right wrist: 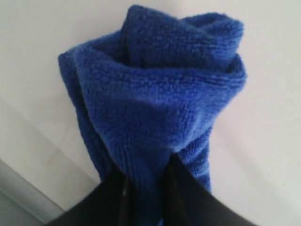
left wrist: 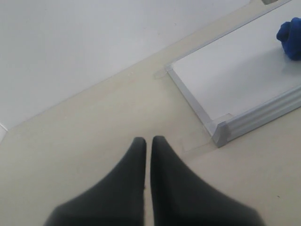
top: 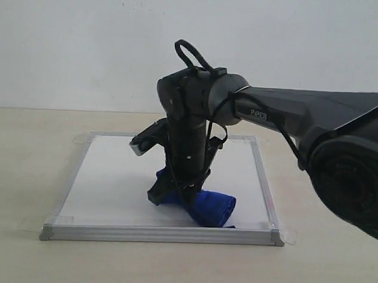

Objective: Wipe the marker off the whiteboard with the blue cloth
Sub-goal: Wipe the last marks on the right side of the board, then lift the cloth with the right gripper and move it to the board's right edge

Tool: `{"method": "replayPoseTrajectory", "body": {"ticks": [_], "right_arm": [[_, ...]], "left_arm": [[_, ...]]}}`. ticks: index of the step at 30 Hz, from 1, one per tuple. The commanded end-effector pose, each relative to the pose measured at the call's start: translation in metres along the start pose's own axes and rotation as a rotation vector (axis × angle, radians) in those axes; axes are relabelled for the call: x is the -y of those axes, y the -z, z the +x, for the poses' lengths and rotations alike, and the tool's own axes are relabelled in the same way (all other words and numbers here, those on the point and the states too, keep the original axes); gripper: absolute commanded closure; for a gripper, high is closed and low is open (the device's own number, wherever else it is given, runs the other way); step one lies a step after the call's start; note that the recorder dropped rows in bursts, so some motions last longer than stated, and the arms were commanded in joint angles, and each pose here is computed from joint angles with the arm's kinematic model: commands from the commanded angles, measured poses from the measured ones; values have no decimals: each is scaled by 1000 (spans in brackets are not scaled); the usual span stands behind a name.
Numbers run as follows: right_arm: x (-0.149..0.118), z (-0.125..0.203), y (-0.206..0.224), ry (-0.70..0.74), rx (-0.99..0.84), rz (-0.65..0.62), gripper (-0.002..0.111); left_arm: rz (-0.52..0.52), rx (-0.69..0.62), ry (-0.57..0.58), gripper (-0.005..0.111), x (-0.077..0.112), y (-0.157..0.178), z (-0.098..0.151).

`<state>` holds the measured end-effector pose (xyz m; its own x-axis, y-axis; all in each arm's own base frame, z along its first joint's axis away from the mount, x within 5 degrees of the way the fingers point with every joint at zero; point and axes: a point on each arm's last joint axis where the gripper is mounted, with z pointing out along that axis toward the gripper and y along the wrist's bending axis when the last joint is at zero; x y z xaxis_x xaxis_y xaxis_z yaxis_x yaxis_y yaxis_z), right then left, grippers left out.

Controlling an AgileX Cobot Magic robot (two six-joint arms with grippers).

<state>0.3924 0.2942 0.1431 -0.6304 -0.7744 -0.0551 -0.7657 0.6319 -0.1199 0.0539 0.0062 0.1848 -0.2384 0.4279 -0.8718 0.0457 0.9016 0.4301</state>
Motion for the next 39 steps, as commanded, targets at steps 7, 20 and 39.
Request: {"method": "replayPoseTrajectory", "body": {"ticks": [7, 20, 39], "right_arm": [[53, 19, -11, -376, -35, -44, 109], [-10, -8, -5, -267, 73, -139, 109], [132, 59, 75, -731, 132, 69, 109]], "left_arm": [[-2, 2, -3, 103, 0, 0, 1], [-2, 2, -3, 103, 0, 0, 1], [-2, 2, -3, 103, 0, 0, 1]]}}
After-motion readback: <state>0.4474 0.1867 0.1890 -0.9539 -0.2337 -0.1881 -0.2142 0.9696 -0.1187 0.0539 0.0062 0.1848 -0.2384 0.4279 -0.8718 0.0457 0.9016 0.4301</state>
